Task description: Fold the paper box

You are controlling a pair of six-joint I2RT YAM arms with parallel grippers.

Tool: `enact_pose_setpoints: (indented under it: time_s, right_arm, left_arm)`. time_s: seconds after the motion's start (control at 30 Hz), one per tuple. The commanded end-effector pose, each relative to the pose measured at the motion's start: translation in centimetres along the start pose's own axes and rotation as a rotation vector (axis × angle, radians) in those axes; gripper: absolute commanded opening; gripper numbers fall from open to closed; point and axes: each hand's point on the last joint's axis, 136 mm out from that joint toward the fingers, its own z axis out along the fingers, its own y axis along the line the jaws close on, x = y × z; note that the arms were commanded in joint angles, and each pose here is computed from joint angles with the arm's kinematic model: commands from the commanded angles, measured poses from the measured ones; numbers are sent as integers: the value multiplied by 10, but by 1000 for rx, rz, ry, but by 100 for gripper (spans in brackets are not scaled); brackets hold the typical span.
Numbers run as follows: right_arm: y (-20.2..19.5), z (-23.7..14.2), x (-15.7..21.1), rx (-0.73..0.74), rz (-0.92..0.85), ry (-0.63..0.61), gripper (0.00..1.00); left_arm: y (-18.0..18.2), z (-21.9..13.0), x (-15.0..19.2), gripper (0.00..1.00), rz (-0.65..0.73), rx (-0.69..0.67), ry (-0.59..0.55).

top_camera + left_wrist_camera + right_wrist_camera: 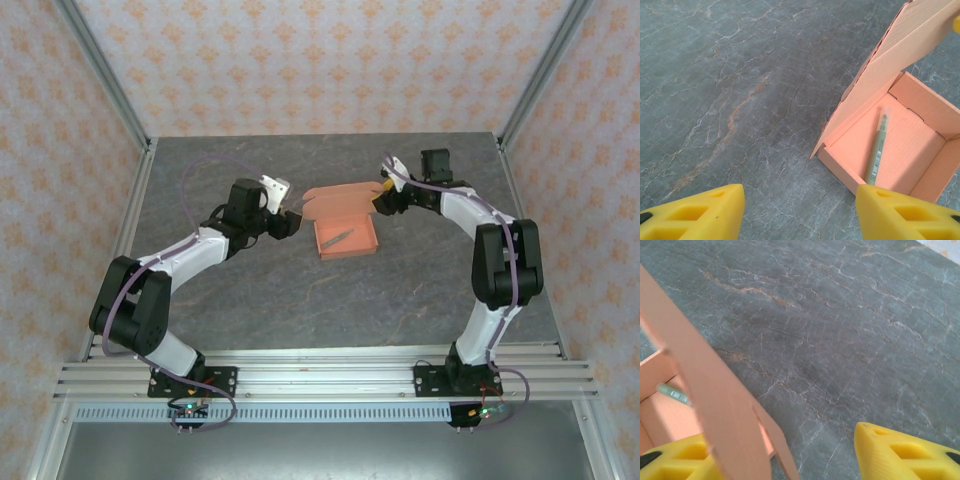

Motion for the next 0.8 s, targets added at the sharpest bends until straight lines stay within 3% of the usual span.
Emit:
enact_pose_setpoints:
  time_s: [0.0, 0.43, 0.77]
  right_arm:
    - [12, 3, -8, -82, -47, -20, 55]
    - [12, 13, -3, -71, -57, 26, 29]
    - [1, 12, 0, 19, -64, 60, 17]
  left_arm:
    - [2, -6, -19, 60, 28, -8, -34]
    - [7, -4, -17, 57, 20, -31, -13]
    - [7, 0, -16, 56, 9, -23, -3]
